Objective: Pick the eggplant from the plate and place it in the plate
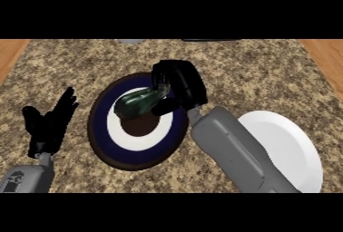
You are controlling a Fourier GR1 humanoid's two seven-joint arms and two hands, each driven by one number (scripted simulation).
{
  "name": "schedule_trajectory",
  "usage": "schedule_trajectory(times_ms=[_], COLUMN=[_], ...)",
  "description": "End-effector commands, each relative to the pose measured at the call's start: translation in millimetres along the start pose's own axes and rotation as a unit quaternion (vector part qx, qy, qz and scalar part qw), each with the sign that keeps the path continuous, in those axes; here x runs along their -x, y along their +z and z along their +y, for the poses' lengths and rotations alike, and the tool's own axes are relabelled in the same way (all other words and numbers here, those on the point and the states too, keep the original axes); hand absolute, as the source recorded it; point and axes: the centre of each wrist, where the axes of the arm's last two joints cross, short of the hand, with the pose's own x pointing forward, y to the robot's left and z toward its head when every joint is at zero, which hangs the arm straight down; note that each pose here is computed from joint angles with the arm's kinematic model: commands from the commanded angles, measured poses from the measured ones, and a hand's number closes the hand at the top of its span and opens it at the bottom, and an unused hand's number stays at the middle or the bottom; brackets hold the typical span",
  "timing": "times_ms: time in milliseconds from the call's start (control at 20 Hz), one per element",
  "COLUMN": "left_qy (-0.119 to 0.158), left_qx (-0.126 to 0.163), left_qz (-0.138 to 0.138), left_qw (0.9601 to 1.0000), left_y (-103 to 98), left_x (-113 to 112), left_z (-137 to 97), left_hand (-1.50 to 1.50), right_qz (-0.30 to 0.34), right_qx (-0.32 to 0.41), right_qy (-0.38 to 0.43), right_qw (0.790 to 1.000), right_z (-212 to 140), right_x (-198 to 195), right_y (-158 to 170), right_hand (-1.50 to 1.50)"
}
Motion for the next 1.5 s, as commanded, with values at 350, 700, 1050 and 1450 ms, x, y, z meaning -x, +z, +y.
schedule_trajectory(times_ms=[350, 700, 1050, 1450], left_qy=[0.006, 0.011, -0.003, 0.005], left_qx=[0.016, 0.024, 0.027, 0.028], left_qz=[-0.017, -0.028, -0.027, -0.023], left_qw=[0.9997, 0.9993, 0.9993, 0.9993], left_y=[2, -2, 0, 1], left_x=[-10, -7, -11, -21], left_z=[-4, -5, -8, -18], left_hand=[0.0, 0.0, 0.0, 0.0], right_qz=[0.119, 0.144, 0.188, 0.048], right_qx=[0.086, 0.027, -0.074, 0.023], right_qy=[0.021, 0.074, -0.009, -0.052], right_qw=[0.989, 0.986, 0.979, 0.997], right_z=[-25, -28, -43, -47], right_x=[-40, 20, 66, 60], right_y=[53, 45, 45, 34], right_hand=[1.5, 1.5, -1.5, -1.5])
